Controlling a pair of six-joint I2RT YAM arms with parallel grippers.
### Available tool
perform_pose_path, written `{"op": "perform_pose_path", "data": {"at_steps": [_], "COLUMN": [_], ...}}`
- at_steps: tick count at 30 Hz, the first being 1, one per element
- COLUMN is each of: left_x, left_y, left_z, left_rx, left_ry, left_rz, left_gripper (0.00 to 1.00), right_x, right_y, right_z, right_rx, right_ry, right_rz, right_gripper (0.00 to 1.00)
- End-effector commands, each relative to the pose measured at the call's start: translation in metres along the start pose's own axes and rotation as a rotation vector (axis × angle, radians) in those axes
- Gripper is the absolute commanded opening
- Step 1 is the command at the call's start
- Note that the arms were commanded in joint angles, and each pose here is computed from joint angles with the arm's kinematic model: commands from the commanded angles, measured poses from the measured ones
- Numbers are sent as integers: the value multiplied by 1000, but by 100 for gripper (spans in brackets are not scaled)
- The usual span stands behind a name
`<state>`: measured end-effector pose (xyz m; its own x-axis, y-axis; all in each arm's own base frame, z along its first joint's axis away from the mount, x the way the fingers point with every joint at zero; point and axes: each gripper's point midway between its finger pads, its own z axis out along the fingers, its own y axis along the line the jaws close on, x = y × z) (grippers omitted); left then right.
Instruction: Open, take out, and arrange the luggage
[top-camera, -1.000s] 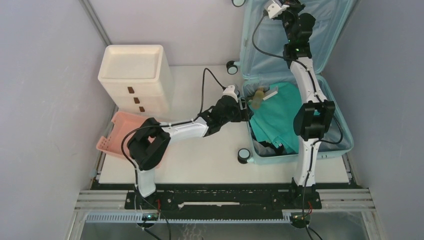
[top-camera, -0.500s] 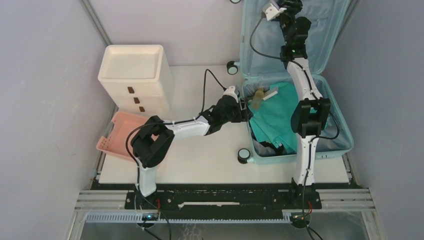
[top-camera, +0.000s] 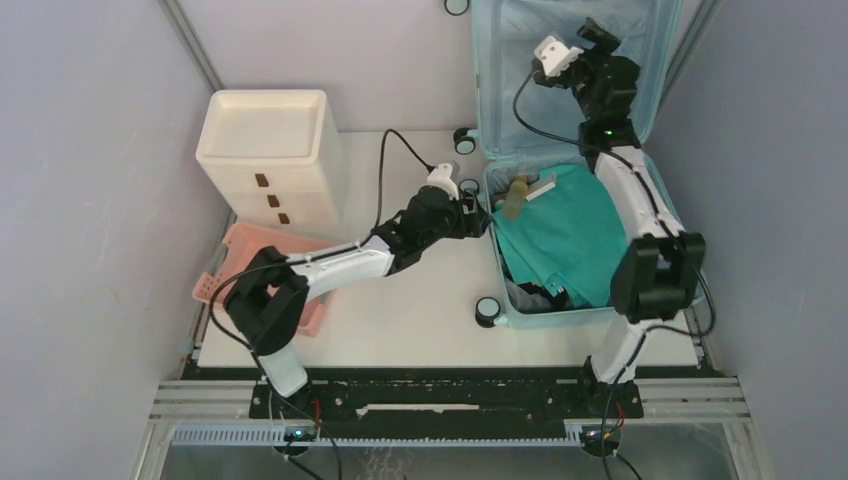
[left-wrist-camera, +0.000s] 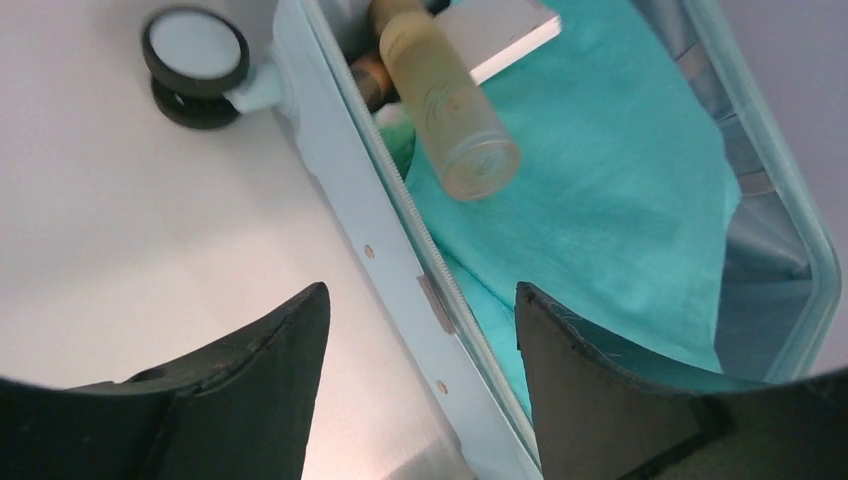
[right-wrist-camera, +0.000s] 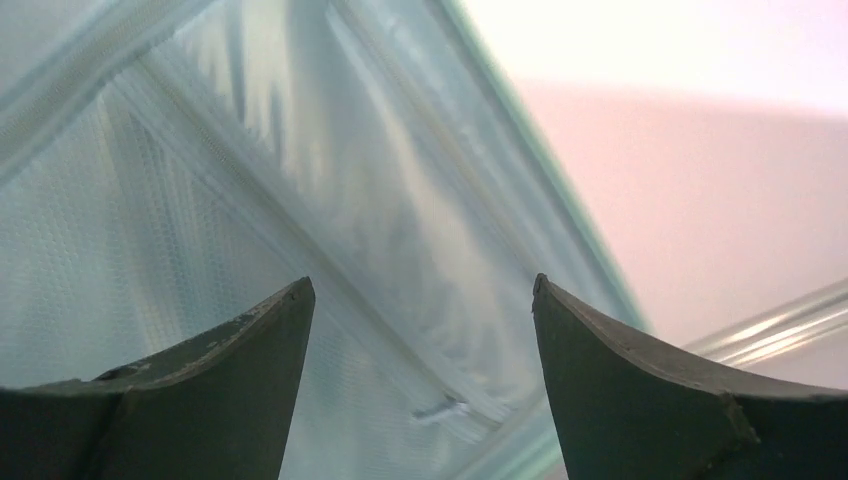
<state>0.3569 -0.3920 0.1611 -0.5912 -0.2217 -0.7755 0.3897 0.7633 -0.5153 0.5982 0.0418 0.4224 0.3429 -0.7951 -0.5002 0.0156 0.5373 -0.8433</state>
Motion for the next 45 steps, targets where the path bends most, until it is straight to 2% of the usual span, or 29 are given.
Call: {"op": "perform_pose_path", "data": {"at_steps": [1, 5, 9, 14, 16, 19, 23, 28, 36, 42, 45], "left_x": [-41, -39, -27, -22, -19, -14, -2, 22, 31, 50, 64], "left_y": [-6, 19, 62, 110, 130, 156, 182, 209, 244, 261, 242], "left_z": [-47, -87, -132, -185, -203, -226, -247, -261, -267, -243, -223], "left_rx": [3, -79, -225, -374, -428, -482, -508, -583, -799, -806, -672], "left_ry": [-108, -91, -58, -77, -98, -151, -212, -183, -147, -13, 78], "left_rz": [156, 292, 395, 391, 348, 258, 127, 26, 6, -35, -75], "left_gripper": [72, 72, 74, 81, 89, 99, 100, 100, 95, 91, 75], "right_x": [-70, -85, -115, -129, -127, -114, -91, -57, -52, -42, -38], "right_y": [-57, -4, 62, 128, 145, 171, 199, 227, 243, 236, 231], "right_z": [-66, -133, -221, -308, -328, -342, -345, -340, -347, -350, -350], "right_rx": [-31, -327, -651, -897, -963, -1039, -1070, -986, -965, -927, -900], "right_ry": [-46, 10, -13, 24, 59, 143, 283, 459, 460, 467, 473], "right_rz": [98, 272, 468, 684, 731, 795, 788, 670, 710, 728, 720], "right_gripper": [87, 89, 89, 90, 90, 90, 90, 94, 96, 96, 96]}}
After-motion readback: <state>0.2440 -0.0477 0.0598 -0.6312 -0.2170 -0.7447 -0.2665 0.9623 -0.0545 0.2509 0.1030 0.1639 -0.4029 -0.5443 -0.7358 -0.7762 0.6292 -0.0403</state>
